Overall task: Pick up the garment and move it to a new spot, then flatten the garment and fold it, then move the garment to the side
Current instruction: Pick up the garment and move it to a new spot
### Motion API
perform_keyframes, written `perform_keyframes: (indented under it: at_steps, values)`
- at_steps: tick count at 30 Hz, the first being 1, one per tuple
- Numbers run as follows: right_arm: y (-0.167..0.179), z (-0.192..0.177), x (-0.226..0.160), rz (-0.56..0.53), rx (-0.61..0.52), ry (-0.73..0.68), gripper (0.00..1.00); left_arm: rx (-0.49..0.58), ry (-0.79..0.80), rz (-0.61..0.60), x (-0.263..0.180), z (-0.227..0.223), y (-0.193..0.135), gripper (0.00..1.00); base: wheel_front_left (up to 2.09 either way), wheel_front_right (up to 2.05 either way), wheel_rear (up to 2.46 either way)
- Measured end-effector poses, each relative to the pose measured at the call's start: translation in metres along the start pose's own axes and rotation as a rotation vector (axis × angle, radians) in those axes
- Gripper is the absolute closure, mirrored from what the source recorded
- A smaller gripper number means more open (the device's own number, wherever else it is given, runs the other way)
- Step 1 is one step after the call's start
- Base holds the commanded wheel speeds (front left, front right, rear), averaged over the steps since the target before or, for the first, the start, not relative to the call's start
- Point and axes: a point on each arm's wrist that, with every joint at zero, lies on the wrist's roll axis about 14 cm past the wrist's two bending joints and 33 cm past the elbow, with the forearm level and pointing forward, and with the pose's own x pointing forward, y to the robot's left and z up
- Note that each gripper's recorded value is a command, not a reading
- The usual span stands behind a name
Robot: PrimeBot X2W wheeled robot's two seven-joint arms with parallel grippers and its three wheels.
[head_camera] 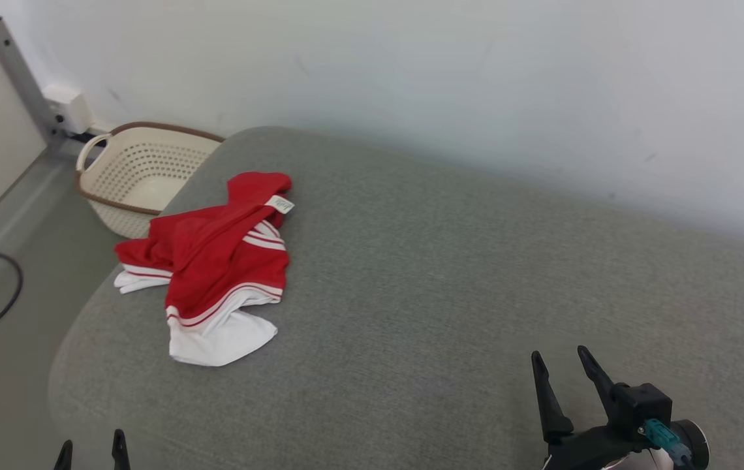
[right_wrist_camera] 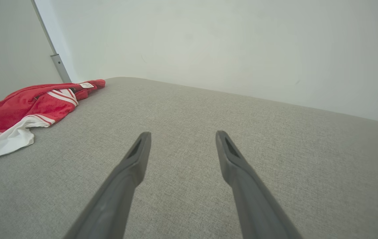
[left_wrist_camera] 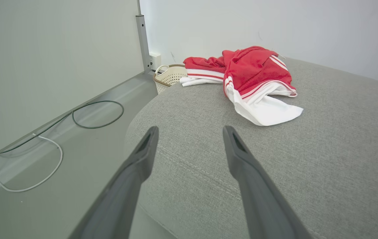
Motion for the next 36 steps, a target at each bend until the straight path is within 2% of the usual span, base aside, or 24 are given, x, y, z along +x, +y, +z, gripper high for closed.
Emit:
perform_keyframes:
  at_steps: [6, 13, 25, 29, 36]
  values:
    - [0.015, -0.005, 0.014, 0.052, 0.013, 0.010, 0.00, -0.011, 0.017, 0.033, -0.005, -0.004, 0.018, 0.00, 0.00, 0.00, 0.00]
    - [0.000, -0.007, 0.029, 0.057, -0.007, 0.004, 0.00, -0.041, -0.015, 0.010, 0.030, 0.013, 0.013, 0.00, 0.00, 0.00, 0.00]
    - [-0.062, -0.034, 0.041, -0.022, -0.026, 0.026, 0.00, 0.033, -0.003, -0.210, 0.131, 0.027, -0.062, 0.00, 0.00, 0.00, 0.00]
    - [-0.083, -0.049, 0.042, -0.050, -0.028, 0.045, 0.00, 0.048, 0.061, -0.297, 0.161, 0.012, -0.090, 0.00, 0.00, 0.00, 0.00]
    - [-0.109, -0.060, 0.034, -0.108, -0.034, 0.061, 0.00, 0.036, 0.186, -0.386, 0.179, -0.021, -0.124, 0.00, 0.00, 0.00, 0.00]
